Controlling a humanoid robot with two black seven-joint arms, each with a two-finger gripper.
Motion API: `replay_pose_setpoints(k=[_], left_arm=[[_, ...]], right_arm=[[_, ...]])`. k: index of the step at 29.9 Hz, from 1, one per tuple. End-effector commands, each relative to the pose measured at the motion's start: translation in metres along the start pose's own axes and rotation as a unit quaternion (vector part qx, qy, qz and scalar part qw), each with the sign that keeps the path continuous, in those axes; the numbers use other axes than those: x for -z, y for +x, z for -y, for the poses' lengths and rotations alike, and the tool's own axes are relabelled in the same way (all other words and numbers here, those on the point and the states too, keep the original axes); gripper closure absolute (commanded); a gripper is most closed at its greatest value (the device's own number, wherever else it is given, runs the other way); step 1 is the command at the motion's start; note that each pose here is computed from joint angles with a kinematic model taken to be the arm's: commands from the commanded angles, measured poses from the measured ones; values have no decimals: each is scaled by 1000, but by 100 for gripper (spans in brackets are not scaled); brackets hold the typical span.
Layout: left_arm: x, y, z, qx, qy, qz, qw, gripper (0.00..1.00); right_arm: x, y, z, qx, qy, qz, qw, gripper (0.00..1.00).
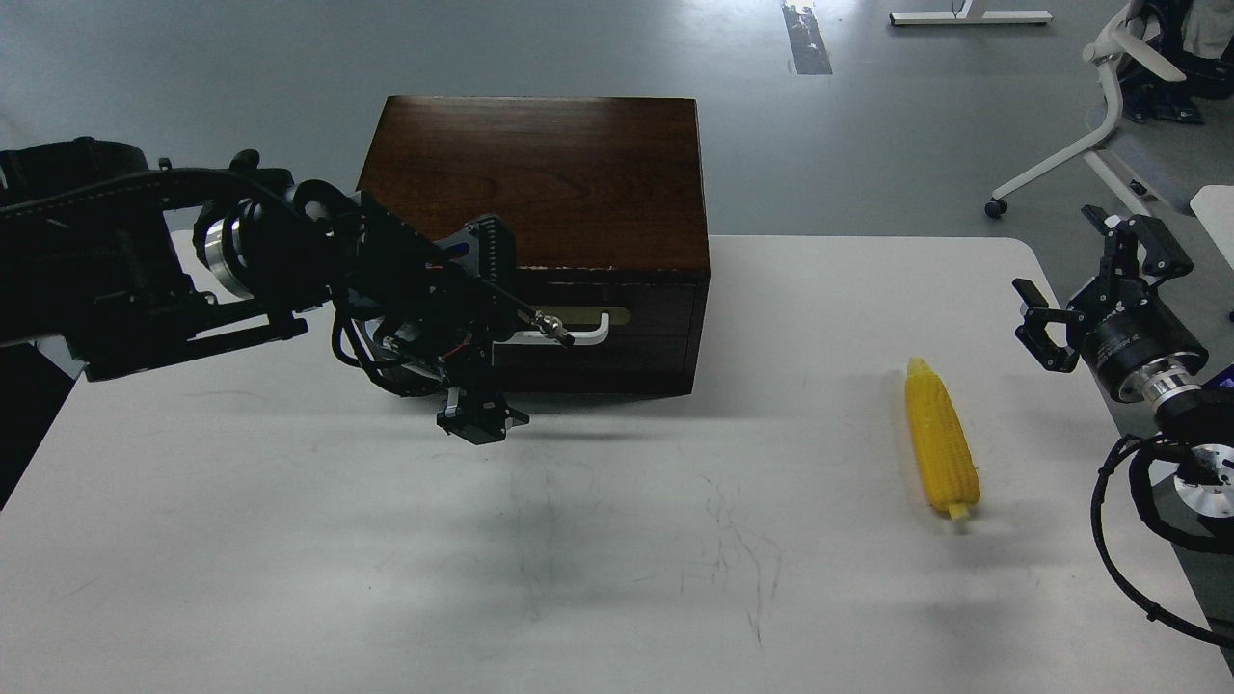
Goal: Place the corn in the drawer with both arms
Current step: 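Pull the drawer handle toward the robot with the left gripper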
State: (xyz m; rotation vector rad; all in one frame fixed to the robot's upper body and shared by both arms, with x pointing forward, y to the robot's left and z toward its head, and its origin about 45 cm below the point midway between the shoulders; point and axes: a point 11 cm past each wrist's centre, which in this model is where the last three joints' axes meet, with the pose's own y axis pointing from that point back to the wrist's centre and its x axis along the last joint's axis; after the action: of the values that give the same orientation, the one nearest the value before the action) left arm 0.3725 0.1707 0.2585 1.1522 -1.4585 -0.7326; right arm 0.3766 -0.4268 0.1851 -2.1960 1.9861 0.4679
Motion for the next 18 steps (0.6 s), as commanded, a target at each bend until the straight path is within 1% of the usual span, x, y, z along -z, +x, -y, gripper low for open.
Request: replay_pose_setpoints(k=[1,9,18], left_arm=[[0,-1,0,1,0,0,1000,2],[-3,3,2,-1,-5,4,1000,2],[-16,13,6,-8,-21,20,1000,2]], right_arm=[[-1,0,0,0,-1,0,1000,0],[-1,0,0,0,-1,0,1000,0],[-1,0,0,0,-1,0,1000,0]])
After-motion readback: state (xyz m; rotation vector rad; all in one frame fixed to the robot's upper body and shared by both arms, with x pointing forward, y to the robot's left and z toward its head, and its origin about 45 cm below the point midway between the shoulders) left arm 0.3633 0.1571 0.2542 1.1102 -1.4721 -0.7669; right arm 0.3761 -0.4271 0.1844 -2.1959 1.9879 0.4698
